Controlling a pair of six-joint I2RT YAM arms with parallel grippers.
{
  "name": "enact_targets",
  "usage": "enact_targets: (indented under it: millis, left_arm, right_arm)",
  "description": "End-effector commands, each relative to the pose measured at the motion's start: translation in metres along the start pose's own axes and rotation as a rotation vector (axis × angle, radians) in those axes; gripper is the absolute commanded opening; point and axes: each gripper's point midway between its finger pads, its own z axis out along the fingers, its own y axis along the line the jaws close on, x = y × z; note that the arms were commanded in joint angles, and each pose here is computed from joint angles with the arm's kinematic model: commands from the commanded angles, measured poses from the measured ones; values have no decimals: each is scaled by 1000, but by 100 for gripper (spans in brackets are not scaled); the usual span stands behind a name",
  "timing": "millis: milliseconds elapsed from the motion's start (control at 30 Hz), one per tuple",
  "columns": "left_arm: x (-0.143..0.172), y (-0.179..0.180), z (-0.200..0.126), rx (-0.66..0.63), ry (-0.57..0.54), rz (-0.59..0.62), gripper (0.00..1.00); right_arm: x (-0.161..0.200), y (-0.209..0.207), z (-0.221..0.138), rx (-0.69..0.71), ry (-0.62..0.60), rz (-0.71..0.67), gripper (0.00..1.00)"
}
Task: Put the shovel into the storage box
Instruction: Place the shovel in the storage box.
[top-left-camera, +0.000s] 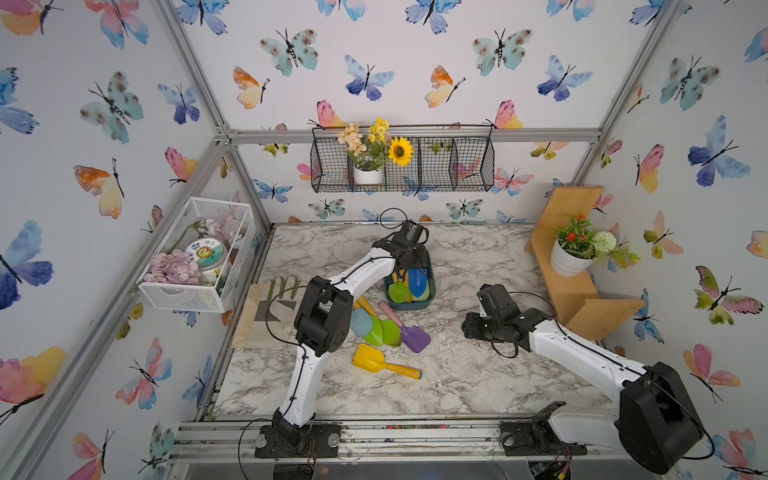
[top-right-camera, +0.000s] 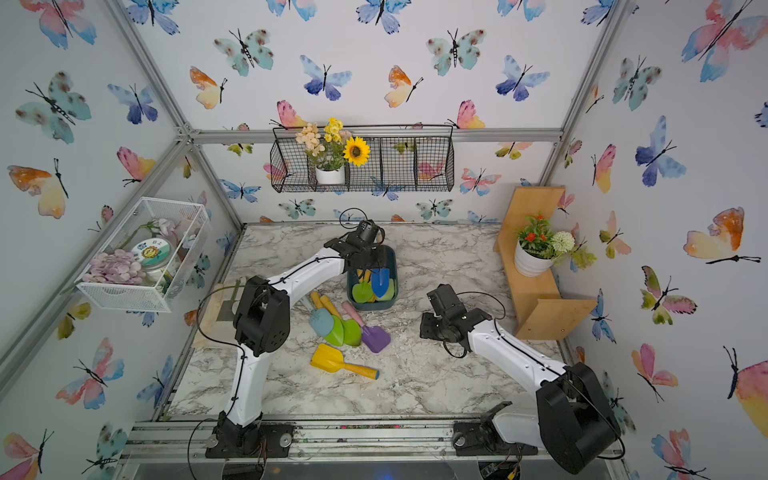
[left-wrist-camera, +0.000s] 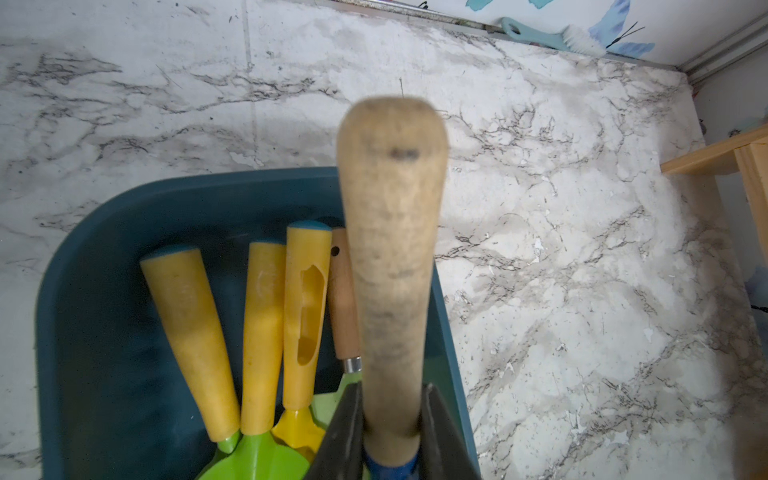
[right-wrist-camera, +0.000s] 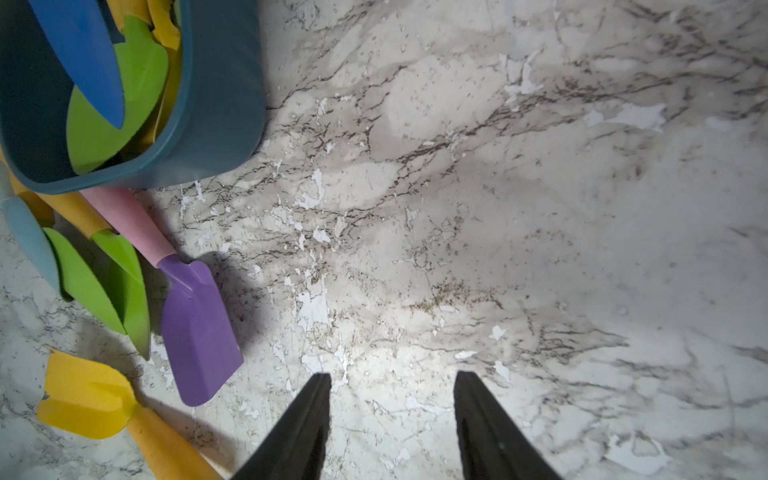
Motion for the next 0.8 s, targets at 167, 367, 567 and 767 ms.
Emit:
enact_targets:
  millis: [167, 367, 567, 767]
  left_arm:
    - [1, -1, 26, 25, -3, -31, 5]
    - [7, 0, 36, 23, 12, -39, 6]
    - [14, 2, 42, 24, 32, -44, 7]
    - [16, -2, 41, 34, 38, -34, 8]
  right_arm:
    - [6, -3, 3, -7, 13, 19, 53]
    - [10, -4, 5, -10, 21, 25, 53]
    - [10, -4, 6, -10, 23, 26, 53]
    - [10, -3, 7, -15, 28, 30, 53]
